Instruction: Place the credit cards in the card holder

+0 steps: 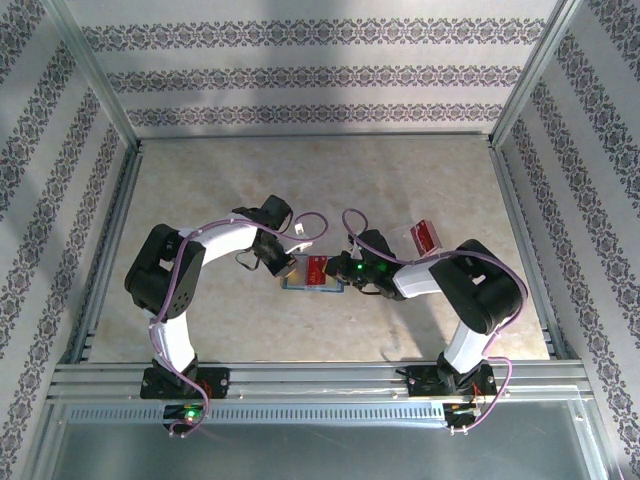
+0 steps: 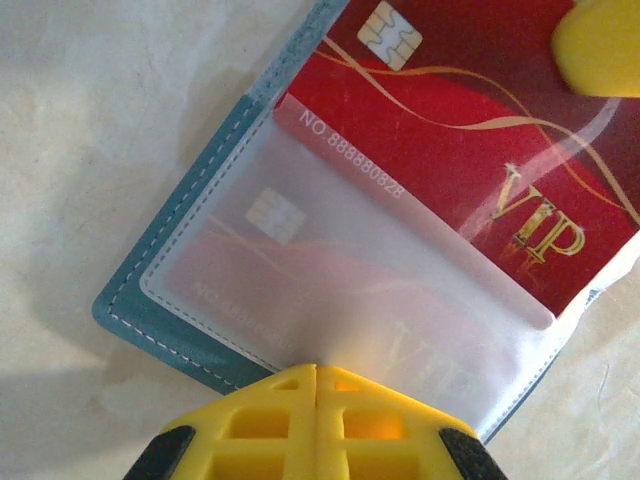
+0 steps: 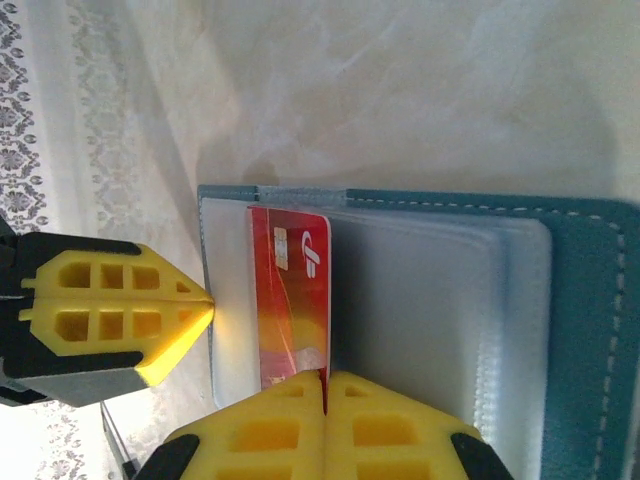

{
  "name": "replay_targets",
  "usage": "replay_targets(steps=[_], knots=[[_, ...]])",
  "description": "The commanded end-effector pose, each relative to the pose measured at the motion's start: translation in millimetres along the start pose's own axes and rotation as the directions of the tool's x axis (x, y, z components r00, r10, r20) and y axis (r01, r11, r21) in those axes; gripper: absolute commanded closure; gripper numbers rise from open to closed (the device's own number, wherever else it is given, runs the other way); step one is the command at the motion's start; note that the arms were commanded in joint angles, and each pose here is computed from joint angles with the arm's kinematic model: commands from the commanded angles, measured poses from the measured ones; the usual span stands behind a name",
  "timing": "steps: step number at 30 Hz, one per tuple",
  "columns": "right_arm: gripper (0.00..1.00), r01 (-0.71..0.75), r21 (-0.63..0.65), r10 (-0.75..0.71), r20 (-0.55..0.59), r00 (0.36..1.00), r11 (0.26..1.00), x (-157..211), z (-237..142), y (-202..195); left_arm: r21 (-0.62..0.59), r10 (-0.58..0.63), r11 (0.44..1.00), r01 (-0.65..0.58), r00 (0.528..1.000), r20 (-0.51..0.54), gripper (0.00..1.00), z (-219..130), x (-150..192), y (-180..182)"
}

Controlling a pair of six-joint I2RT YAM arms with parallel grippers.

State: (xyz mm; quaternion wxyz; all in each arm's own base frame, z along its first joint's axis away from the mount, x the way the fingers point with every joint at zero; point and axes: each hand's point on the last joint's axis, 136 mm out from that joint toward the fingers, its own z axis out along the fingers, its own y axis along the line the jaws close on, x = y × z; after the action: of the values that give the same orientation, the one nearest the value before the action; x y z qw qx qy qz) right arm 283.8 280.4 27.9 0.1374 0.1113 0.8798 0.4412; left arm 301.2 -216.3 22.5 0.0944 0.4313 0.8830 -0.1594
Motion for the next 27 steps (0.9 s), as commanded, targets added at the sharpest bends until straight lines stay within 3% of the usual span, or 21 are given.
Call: replay_targets(steps=[1,13,27], knots=[[1.00,-0.013,0.041,0.012,0.033,0.999,0.999,1.7,3.3,-12.1,-0.009,0.019,1.000,-0.020,0.999,-0.048,1.00,9.6,13.2,-5.3],[1.00,0.035,0.065,-0.031,-0.068,0.997,0.997,22.6,13.5,-6.2,-0.028,0.027,0.999,-0.028,0.999,-0.032,1.00,5.5,8.0,-4.3],[0.84,0.071,0.110,-0.061,-0.090,0.994,0.991,18.6,13.2,0.9,-0.066,-0.008,0.998,0.008,1.000,-0.003,0.94,-9.8,-3.9,0.3]])
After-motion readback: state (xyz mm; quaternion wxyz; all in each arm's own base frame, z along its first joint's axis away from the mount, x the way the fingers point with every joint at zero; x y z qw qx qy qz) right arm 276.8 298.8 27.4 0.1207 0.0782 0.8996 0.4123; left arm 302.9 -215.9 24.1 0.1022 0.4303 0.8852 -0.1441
